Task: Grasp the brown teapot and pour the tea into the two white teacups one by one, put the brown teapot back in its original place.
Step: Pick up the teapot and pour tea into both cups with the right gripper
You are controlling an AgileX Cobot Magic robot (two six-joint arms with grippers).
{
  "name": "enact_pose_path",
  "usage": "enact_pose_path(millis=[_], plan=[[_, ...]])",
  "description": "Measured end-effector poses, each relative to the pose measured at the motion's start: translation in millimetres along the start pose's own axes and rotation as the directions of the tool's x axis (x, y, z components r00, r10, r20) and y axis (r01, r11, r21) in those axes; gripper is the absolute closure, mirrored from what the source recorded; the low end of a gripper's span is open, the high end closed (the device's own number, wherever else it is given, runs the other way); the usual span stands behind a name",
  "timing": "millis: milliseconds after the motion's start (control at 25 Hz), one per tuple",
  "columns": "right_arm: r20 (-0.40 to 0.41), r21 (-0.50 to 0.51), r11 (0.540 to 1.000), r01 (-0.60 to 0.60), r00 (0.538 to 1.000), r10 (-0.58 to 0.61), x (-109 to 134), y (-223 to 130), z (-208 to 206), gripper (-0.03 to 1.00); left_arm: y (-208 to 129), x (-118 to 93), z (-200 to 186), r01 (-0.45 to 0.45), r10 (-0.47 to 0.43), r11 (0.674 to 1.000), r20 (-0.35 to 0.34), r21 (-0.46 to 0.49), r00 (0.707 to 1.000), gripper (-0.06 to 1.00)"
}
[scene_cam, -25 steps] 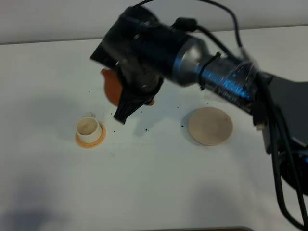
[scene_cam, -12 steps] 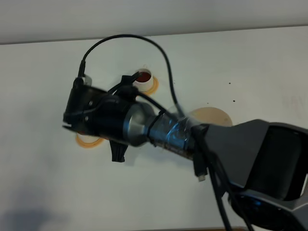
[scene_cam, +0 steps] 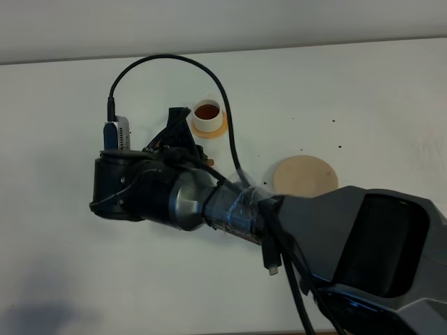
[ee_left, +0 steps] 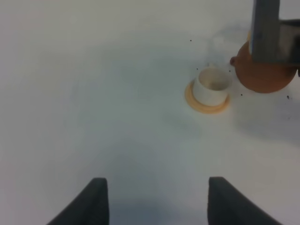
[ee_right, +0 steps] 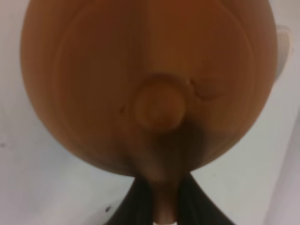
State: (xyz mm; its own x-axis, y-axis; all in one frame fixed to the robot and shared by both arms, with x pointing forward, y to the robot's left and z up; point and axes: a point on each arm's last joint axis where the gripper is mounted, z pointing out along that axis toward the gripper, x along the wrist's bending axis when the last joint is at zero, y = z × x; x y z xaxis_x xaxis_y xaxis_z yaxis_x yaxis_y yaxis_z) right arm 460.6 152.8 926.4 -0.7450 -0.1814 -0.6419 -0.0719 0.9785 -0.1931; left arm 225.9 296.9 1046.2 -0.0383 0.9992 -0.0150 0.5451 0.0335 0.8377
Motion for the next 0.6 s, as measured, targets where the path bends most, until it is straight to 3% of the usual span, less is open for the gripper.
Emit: enact_pose_path(millis=[600], plan=[[0.194, 0.027, 0.988, 0.150, 0.969, -0.153, 4, 13, -14, 0.88, 0, 0, 0, -0.001, 0.001, 1.000, 0.000, 0.000, 1.000, 0.47]])
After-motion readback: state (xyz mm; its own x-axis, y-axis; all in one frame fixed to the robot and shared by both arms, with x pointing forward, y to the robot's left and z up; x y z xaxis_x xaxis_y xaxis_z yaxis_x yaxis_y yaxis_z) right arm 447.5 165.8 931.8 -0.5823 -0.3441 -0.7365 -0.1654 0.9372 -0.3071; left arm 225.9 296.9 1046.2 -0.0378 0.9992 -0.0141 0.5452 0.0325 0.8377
